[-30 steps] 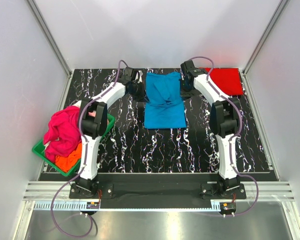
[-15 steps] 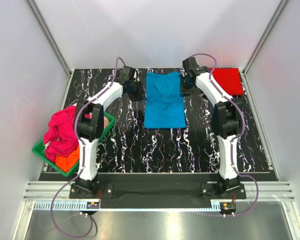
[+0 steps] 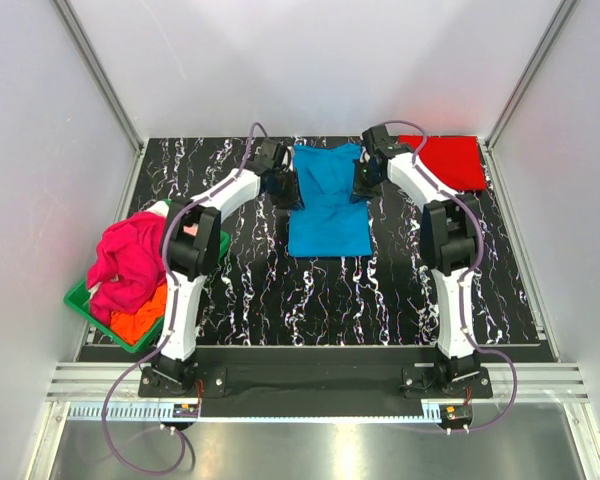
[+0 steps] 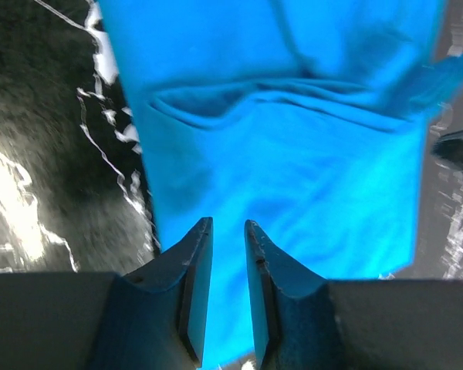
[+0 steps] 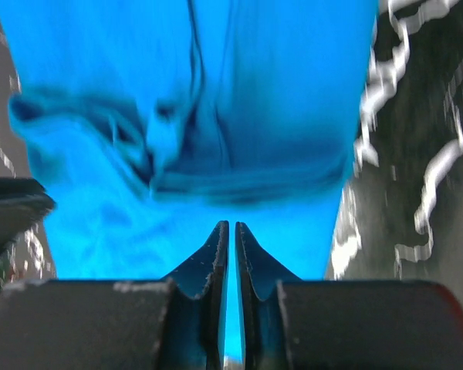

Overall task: Fold and stack the t-shirts
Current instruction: Fold the tshirt

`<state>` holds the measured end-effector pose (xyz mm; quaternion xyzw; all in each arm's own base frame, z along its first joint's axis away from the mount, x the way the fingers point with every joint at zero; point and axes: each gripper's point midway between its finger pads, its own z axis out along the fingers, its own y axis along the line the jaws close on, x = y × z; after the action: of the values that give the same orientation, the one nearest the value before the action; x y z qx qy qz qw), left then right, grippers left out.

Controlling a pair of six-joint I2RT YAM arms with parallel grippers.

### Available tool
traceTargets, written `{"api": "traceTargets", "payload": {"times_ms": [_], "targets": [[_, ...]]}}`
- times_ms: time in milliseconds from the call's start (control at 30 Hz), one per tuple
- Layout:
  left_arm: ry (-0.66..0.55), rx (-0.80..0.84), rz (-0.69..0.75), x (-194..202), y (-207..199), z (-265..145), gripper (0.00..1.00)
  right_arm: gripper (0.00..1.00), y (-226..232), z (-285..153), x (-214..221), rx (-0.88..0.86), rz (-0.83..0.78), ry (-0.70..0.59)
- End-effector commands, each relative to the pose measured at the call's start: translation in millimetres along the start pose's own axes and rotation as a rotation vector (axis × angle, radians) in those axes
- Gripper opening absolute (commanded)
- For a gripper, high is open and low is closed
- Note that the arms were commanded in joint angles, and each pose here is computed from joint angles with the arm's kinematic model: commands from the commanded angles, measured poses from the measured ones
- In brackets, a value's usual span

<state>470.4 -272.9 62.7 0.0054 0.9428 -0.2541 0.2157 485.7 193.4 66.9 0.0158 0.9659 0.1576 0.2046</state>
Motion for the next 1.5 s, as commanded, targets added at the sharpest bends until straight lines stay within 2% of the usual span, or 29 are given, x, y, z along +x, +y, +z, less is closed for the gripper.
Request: {"api": "traceTargets", "payload": {"times_ms": [0,133,233,333,467,567,633,667,733,767,800,867,933,1100,1233,1467], "targets": [[-0.069,-0.028,0.014,-27,7,7,0.28,0.14,3,17,-25,-0.017,-0.026,-0.055],[-0.077,-0.110,-0.036,-31,41,17,0.29,0.14,-14,35,-36,0.037,-0.020,-0.069],[-0.065,-0.119,-0.057,-29,49,17,0.29,0.14,-28,39,-43,0.077,-0.019,-0.081],[-0.064,-0.053,-0.039,-34,32,6,0.29,0.16,-23,21,-56,0.079,-0.034,-0.105],[-0.098,0.103,-0.010,-49,-16,-43,0.37,0.22,-1,-31,-73,0.027,-0.041,-0.161],[-0.110,0.129,0.000,-42,-28,-74,0.38,0.30,11,-60,-63,-0.014,-0.032,-0.148],[-0.100,0.121,0.000,-30,-26,-82,0.40,0.32,6,-61,-38,-0.013,0.000,-0.085],[-0.067,0.119,-0.004,-12,-21,-86,0.40,0.33,10,-76,-34,-0.032,0.002,-0.099],[-0.004,0.121,0.004,22,-16,-87,0.40,0.34,1,-68,4,-0.032,0.045,-0.010],[0.009,0.115,0.007,32,-14,-88,0.40,0.35,4,-83,9,-0.043,0.051,-0.030],[0.025,0.114,0.017,44,-16,-88,0.40,0.37,-6,-74,32,-0.024,0.083,0.012],[0.036,0.104,0.028,68,-11,-91,0.40,0.39,-3,-86,45,-0.048,0.091,0.004],[0.061,0.108,0.027,90,-9,-89,0.41,0.42,-4,-80,67,-0.089,0.100,0.043],[0.112,0.165,0.025,111,-6,-73,0.41,0.46,-11,-62,99,-0.114,0.064,0.113],[0.127,0.123,0.028,119,7,-63,0.43,0.47,-21,-46,115,-0.105,0.065,0.176],[0.171,0.078,0.017,127,22,-44,0.45,0.45,-38,-34,124,-0.046,0.068,0.196]]}}
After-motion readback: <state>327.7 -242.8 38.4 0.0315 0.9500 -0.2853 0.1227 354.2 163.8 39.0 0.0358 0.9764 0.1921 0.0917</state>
